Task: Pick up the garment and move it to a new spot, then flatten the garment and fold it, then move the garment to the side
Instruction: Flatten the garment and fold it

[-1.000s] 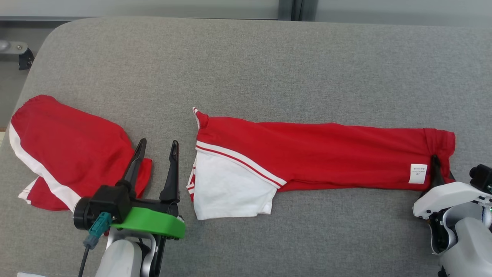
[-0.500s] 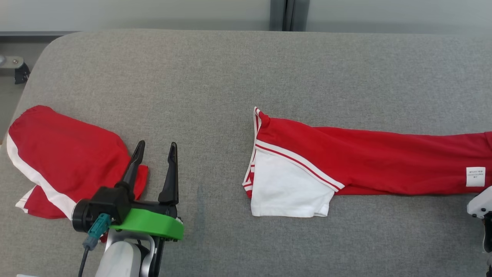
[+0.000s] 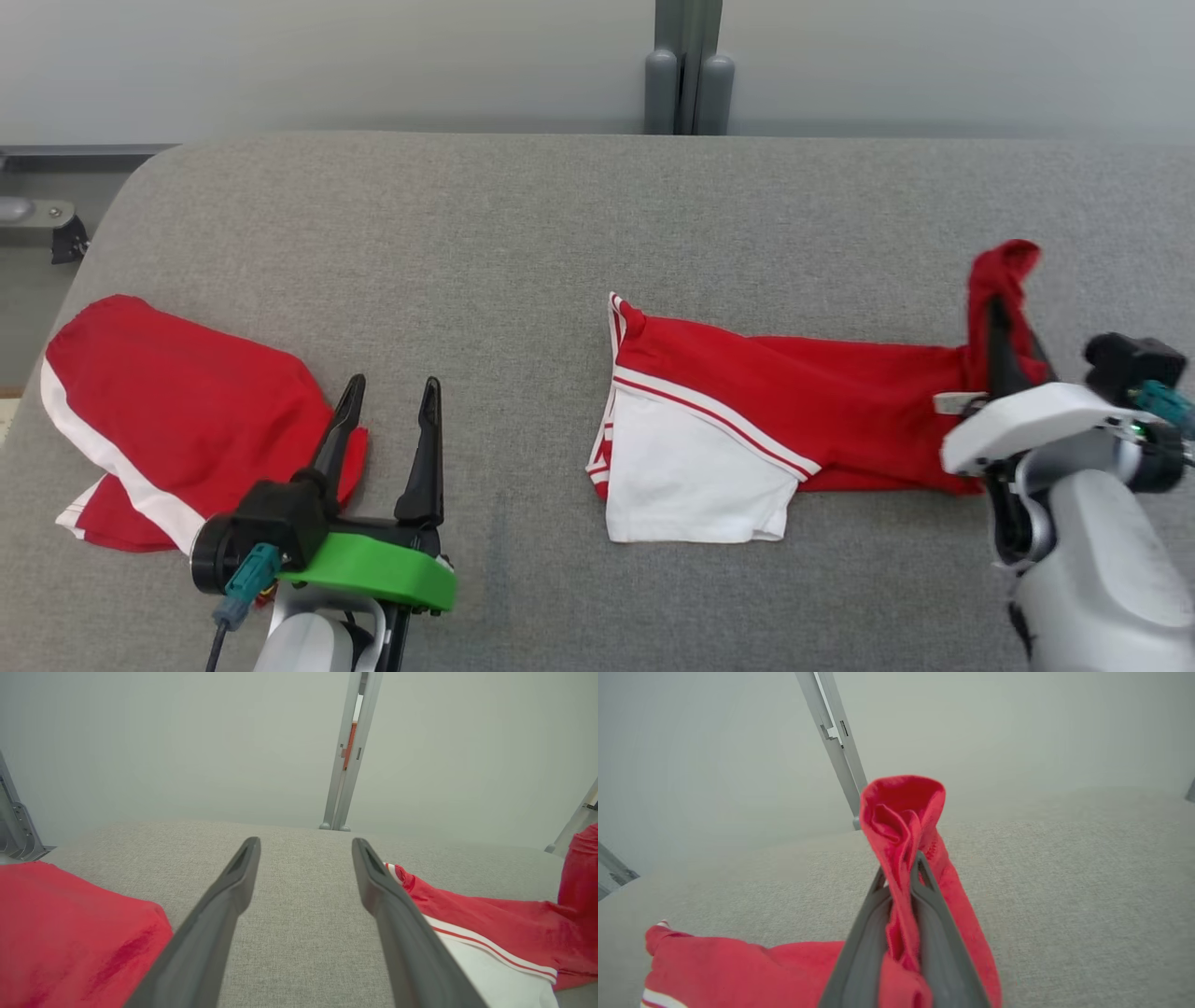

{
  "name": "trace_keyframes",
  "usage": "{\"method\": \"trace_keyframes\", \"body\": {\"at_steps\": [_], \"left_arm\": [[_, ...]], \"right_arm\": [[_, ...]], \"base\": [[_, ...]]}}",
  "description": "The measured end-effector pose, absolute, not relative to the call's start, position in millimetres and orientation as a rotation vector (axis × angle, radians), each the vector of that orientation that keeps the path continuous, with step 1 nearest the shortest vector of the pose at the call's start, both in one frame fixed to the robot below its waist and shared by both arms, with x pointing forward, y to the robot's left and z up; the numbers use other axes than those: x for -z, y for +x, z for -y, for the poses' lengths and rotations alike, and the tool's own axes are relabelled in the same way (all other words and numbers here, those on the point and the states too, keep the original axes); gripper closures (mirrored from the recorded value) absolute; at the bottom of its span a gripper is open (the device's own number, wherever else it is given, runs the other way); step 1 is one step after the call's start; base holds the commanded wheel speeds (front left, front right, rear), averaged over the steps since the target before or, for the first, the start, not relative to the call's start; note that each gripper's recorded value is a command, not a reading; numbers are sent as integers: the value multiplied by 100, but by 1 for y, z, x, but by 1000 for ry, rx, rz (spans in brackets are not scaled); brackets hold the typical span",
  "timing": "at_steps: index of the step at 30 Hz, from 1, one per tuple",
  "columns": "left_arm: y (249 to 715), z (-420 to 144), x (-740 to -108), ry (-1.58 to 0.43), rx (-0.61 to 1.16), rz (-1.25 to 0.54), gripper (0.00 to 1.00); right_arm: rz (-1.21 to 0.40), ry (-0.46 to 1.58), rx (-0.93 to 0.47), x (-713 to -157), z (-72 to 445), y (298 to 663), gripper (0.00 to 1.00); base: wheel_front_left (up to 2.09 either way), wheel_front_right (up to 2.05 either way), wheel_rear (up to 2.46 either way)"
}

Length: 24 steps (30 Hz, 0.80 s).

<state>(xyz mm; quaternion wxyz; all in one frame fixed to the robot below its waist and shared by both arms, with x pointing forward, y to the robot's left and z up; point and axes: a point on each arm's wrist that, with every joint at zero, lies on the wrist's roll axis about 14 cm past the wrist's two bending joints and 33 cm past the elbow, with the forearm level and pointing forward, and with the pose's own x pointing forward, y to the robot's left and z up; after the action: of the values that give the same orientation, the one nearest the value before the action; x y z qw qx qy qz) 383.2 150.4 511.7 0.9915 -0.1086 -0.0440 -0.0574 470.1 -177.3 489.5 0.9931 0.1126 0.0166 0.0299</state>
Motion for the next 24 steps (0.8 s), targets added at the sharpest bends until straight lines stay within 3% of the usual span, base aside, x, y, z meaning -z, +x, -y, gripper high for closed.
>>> {"method": "trace_keyframes", "body": {"at_steps": [6, 13, 24], "left_arm": [[375, -158, -513, -223, 88, 92, 0], [366, -175, -510, -226, 29, 87, 0], [351, -202, -503, -222, -63, 70, 0]], "right_arm": [[-34, 313, -273, -505, 89, 466, 100], [-146, 361, -454, -481, 19, 449, 100], [-267, 418, -561, -449, -34, 441, 100]], "base": [[0, 0, 0], [0, 0, 0], [0, 0, 0]]}}
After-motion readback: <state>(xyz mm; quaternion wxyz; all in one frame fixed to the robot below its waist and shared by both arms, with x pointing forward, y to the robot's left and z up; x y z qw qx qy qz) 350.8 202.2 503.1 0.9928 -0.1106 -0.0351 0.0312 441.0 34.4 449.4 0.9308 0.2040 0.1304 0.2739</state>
